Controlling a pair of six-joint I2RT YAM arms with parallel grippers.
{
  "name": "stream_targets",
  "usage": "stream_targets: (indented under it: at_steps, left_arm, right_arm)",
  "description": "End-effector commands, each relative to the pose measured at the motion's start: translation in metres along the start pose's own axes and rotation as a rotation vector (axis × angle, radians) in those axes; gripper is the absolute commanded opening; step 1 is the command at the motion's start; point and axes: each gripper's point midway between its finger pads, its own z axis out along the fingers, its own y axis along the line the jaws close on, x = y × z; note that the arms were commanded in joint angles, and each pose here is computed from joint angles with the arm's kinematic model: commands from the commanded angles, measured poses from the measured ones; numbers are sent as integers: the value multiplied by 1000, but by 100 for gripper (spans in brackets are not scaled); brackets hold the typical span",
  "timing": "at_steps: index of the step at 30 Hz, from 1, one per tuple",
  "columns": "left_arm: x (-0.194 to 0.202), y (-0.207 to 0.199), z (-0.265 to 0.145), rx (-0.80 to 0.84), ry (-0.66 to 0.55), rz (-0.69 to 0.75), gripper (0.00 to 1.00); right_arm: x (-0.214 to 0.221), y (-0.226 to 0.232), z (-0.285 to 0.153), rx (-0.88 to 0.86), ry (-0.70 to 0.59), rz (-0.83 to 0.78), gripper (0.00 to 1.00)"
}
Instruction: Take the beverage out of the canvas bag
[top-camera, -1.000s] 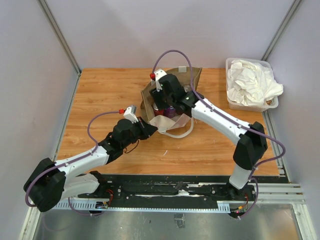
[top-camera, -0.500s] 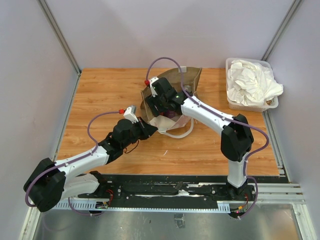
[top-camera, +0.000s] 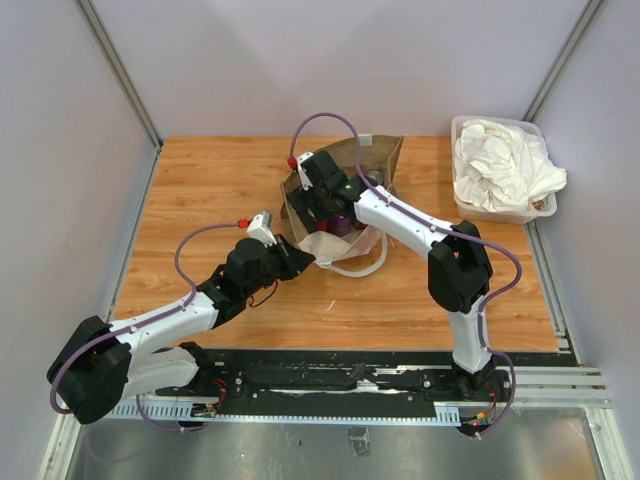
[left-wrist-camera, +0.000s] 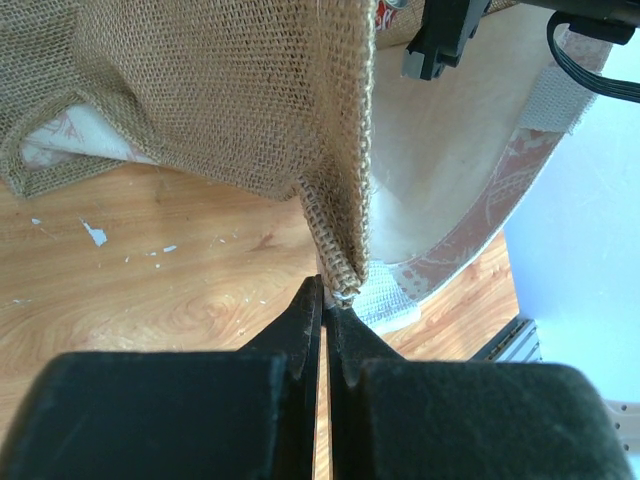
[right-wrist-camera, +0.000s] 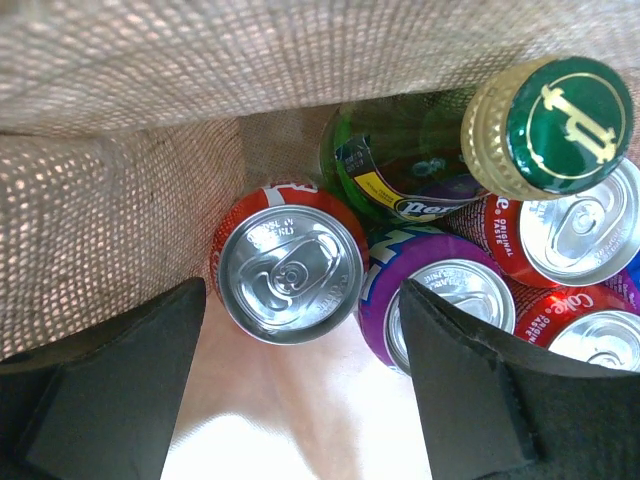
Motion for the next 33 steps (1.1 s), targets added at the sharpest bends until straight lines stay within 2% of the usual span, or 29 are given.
stream_targets:
  at_steps: [1,9,19,33]
  left_arm:
    - [22,14,-3,-51,79,12,3]
    - [21,13,-1,-51,78,9,3]
    - [20,13,-1,-54,77,8,3]
    - [12,8,-1,-58,60,6,3]
  right_arm:
    - [4,14,12,-68,26,-5,80]
    - [4,13,11,-52,39,-20,78]
    - [-14,9,-8,44,-21,-117,78]
    - [-8,37,7,-85,10,-163,76]
